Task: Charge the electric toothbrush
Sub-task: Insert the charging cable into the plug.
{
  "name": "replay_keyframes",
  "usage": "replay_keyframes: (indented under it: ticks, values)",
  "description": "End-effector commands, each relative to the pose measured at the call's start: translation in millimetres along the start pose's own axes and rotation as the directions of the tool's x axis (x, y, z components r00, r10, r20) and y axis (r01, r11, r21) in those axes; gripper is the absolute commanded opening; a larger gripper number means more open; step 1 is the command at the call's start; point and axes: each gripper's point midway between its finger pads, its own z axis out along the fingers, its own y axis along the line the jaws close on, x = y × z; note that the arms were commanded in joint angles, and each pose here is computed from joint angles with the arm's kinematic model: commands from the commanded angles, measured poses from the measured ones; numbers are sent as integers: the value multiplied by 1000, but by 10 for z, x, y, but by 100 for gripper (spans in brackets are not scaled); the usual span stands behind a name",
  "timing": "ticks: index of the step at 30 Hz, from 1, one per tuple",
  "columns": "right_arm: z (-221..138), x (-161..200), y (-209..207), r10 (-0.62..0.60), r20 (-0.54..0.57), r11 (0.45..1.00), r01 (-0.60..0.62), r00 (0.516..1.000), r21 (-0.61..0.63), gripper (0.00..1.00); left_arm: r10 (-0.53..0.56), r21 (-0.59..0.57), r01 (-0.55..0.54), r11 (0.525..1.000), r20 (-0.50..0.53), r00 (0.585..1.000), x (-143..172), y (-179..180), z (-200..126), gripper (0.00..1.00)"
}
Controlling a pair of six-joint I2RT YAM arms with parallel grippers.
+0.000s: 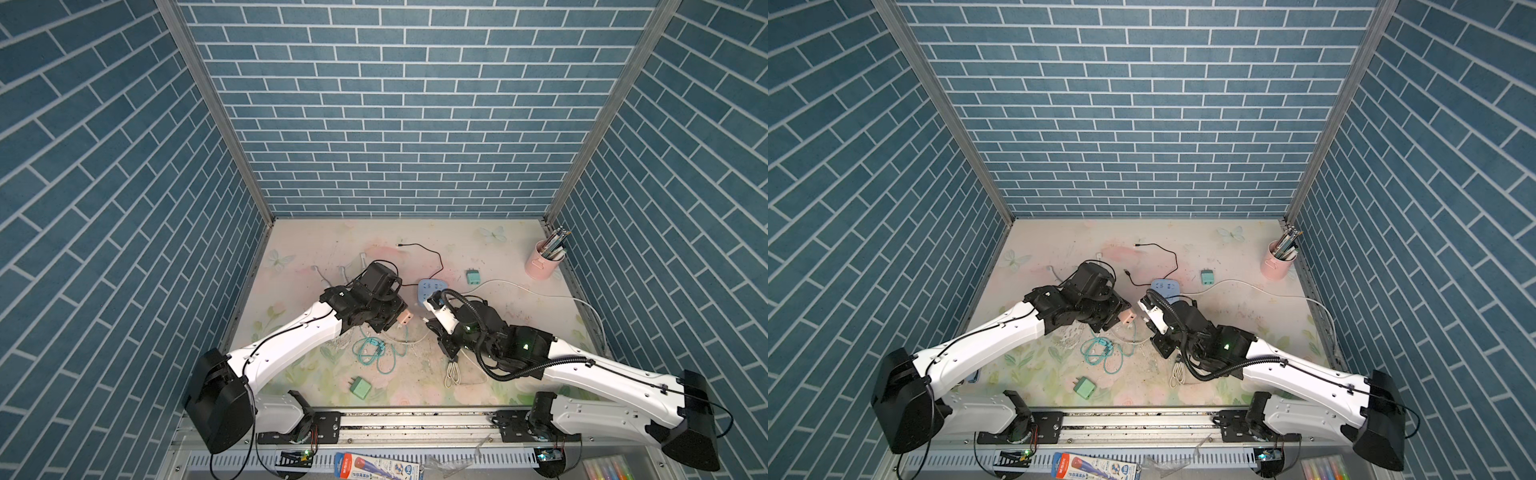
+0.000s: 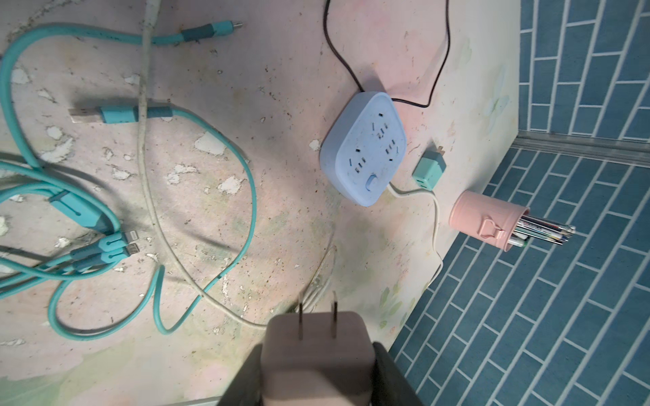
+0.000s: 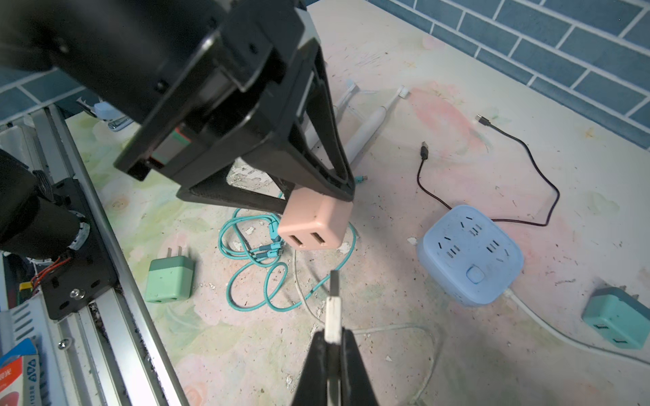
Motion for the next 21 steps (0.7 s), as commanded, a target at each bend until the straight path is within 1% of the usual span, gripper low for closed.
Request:
replay_keyframes:
  ticks: [1,4,7,11,21]
  values:
    - [66,-99,10,-56,47,998,55,997,28,0,-18,-24,18,1000,-35,999,35,77,51,0]
    - [149,-61,12,-74,9,996,73,997,54,0,-41,-43,40,998,-43,998,45,119,81,0]
    - [224,-41,59,-90,8,994,89,996,65,0,-64,-29,62,998,-62,996,72,112,120,0]
    - [288,-3,-7,-104,-12,988,105,995,115,0,-80,-37,77,996,-78,994,96,138,153,0]
    - [368,87,-31,-144,-62,976,152,988,157,0,-86,-35,83,996,-97,992,124,130,186,0]
